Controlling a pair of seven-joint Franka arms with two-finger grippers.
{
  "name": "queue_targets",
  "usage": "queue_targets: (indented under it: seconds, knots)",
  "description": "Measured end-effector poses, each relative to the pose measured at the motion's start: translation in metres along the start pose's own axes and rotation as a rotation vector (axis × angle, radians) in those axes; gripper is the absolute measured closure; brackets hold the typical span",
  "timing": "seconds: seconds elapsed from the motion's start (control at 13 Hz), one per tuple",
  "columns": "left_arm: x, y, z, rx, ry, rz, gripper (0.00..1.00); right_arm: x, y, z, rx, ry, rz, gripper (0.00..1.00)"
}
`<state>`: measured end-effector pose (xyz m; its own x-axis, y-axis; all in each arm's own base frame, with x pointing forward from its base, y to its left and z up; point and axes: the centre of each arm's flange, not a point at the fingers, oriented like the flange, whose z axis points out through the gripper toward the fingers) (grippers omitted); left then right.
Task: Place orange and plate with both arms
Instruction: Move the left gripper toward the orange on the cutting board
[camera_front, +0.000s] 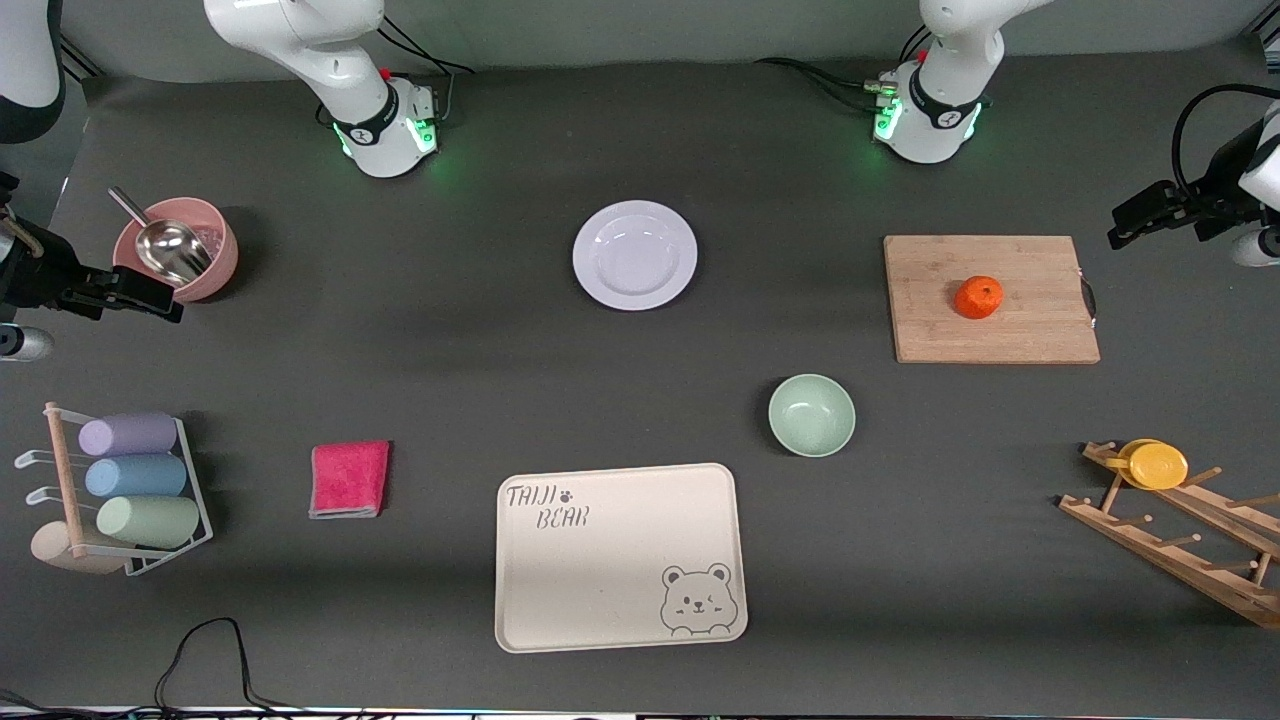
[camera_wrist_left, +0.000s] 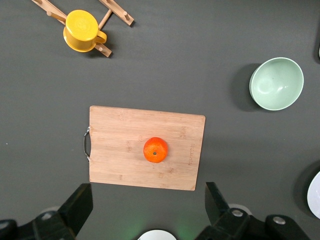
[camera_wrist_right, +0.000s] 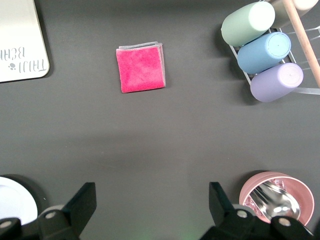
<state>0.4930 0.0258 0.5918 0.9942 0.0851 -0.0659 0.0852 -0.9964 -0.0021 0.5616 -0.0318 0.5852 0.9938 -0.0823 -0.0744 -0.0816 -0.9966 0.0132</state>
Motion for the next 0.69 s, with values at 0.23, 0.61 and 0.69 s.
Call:
queue_targets:
  seconds: [0.23, 0.61, 0.69]
  knots:
    - [0.000, 0.000, 0.000, 0.001, -0.001, 0.005, 0.00, 0.000, 0.000, 0.000, 0.000, -0.001, 0.000, 0.00]
    - [-0.003, -0.002, 0.031, 0.000, -0.061, 0.018, 0.00, 0.000, 0.000, 0.002, 0.000, -0.004, 0.000, 0.00]
    - [-0.004, -0.003, 0.050, 0.002, -0.071, 0.017, 0.00, 0.000, 0.000, 0.002, 0.000, -0.004, 0.000, 0.00]
